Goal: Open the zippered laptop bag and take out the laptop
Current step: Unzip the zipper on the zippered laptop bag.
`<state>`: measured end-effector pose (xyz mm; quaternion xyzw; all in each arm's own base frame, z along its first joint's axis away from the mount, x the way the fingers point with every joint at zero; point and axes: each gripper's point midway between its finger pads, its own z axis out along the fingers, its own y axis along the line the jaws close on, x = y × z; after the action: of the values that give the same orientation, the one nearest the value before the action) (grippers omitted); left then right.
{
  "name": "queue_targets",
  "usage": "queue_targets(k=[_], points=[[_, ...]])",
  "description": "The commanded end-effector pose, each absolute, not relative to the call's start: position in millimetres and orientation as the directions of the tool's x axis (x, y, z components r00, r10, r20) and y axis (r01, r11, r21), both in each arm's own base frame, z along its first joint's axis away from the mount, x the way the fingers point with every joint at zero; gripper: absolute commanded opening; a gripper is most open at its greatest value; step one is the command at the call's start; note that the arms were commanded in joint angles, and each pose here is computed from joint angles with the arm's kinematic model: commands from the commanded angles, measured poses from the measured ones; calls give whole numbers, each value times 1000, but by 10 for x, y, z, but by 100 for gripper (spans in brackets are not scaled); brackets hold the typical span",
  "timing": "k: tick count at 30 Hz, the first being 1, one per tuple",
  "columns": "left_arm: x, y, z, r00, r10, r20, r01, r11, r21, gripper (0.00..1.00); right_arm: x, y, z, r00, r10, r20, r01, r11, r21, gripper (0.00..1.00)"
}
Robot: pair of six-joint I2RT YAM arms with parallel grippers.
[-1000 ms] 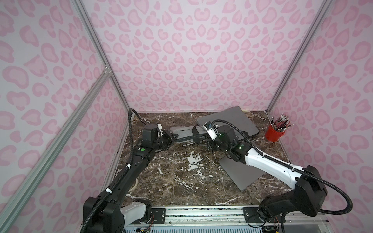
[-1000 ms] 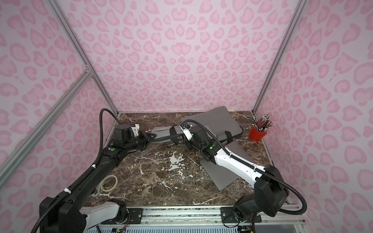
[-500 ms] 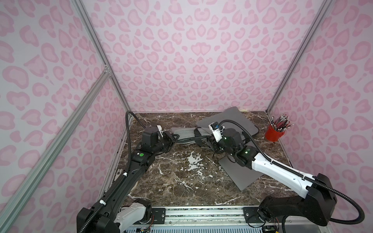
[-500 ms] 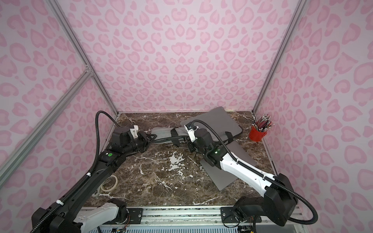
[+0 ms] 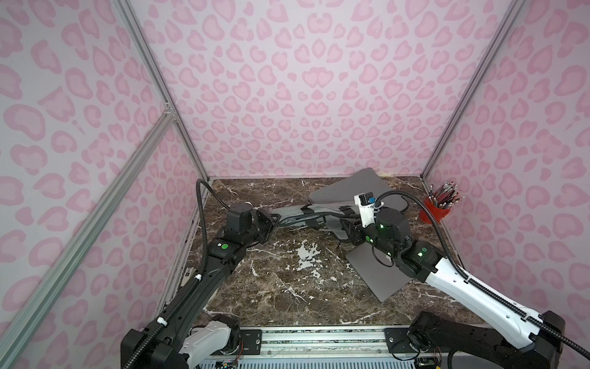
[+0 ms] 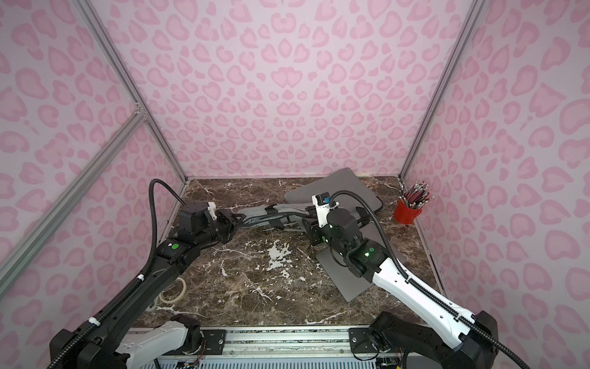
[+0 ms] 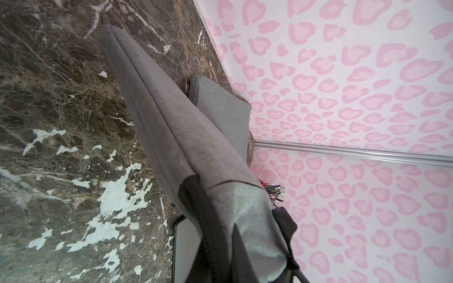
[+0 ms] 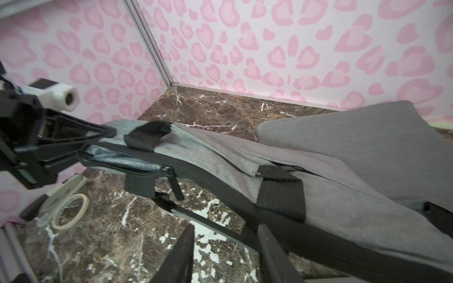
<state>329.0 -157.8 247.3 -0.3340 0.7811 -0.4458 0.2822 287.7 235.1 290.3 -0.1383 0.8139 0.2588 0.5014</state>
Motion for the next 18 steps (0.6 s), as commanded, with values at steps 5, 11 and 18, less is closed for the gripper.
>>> queue_targets(k=[5, 11, 18], points=[[3405, -1529, 2647, -564, -804, -189, -211, 362, -908, 0, 2675, 2703, 3172, -610, 282, -741, -529, 551, 645, 40], [3404, -1544, 2653, -569, -801, -187, -209, 361, -909, 0, 2785, 2799, 2876, -690, 270, -672, -495, 500, 710, 37], [3380, -1543, 2627, -573, -798, -184, -215, 363, -907, 0, 2900, 2859, 2748, -680, 247, -691, -512, 515, 688, 40]])
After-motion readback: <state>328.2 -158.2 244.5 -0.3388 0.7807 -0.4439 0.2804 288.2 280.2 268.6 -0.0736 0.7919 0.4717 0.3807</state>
